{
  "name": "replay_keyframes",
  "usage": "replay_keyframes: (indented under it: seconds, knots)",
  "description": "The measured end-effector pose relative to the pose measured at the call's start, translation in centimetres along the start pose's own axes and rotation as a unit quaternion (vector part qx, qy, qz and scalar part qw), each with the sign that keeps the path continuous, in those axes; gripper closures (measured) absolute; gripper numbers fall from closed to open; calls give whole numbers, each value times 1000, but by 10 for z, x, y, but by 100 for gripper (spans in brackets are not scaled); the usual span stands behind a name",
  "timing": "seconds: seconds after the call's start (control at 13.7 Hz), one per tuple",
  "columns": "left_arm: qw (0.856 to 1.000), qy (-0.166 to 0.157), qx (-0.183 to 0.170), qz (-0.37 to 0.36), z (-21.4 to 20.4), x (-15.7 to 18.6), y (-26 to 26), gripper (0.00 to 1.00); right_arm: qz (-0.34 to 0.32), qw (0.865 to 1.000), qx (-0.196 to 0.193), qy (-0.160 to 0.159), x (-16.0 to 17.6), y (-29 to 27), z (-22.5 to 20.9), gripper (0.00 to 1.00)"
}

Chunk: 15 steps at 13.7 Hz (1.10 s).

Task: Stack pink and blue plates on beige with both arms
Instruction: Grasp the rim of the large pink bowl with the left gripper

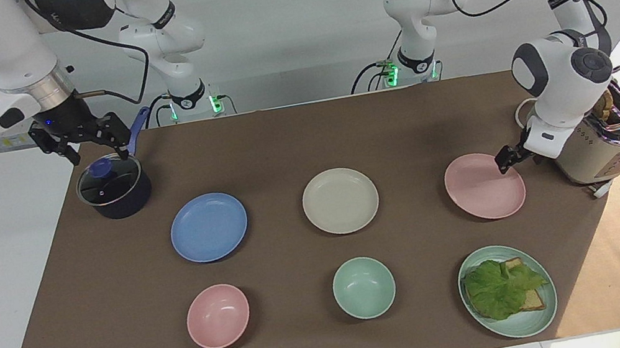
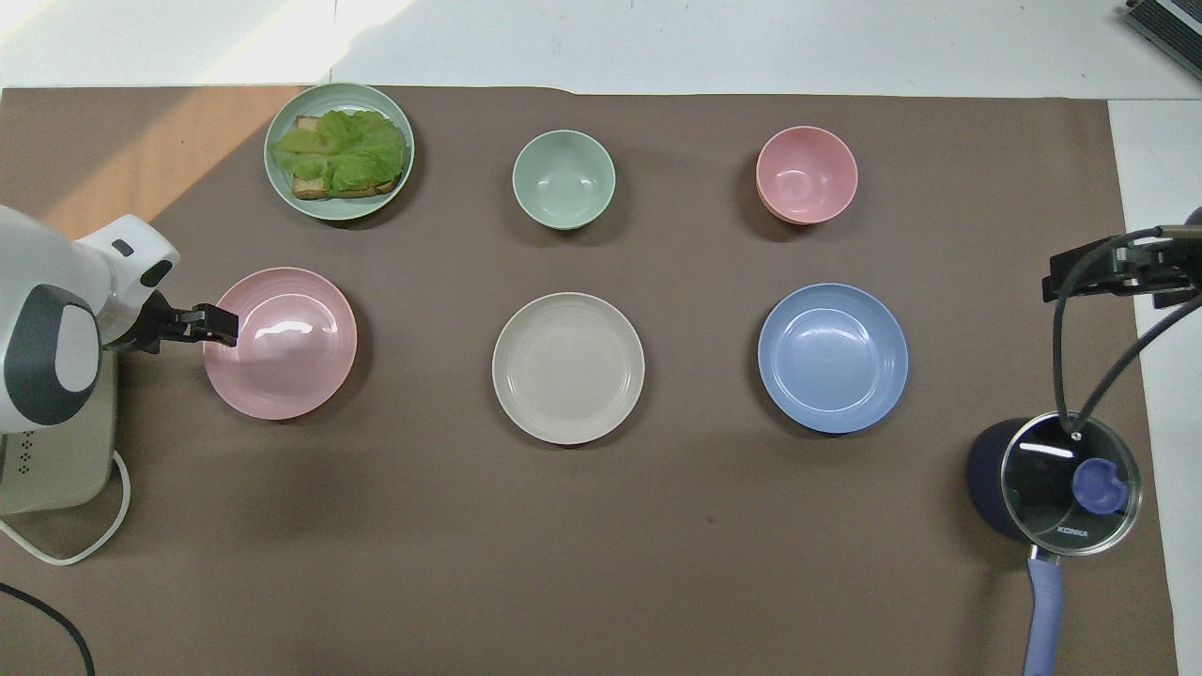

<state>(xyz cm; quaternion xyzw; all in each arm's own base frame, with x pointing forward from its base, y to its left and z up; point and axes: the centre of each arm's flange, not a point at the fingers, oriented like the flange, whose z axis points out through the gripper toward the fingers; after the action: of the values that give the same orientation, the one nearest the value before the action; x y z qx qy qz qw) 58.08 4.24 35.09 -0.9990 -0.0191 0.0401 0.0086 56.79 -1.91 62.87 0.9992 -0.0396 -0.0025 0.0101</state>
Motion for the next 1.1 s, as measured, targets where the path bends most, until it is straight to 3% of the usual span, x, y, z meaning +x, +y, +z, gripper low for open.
replay_keyframes:
  seconds: [0.37,0.66,0.88,1.1]
  knots:
    - [999,-32,-16,-4,32,-17,-9,0,0,1000,0,-2,0,0,1,0]
    - [999,-37,-36,-18,38,-22,-7,2,0,1000,0,-2,0,0,1,0]
    - [997,-34,-53,-33,37,-22,-6,37,1,1000,0,-2,0,1,1,0]
    - [997,-34,-56,-39,37,-22,-7,79,1,1000,0,-2,0,1,2,0]
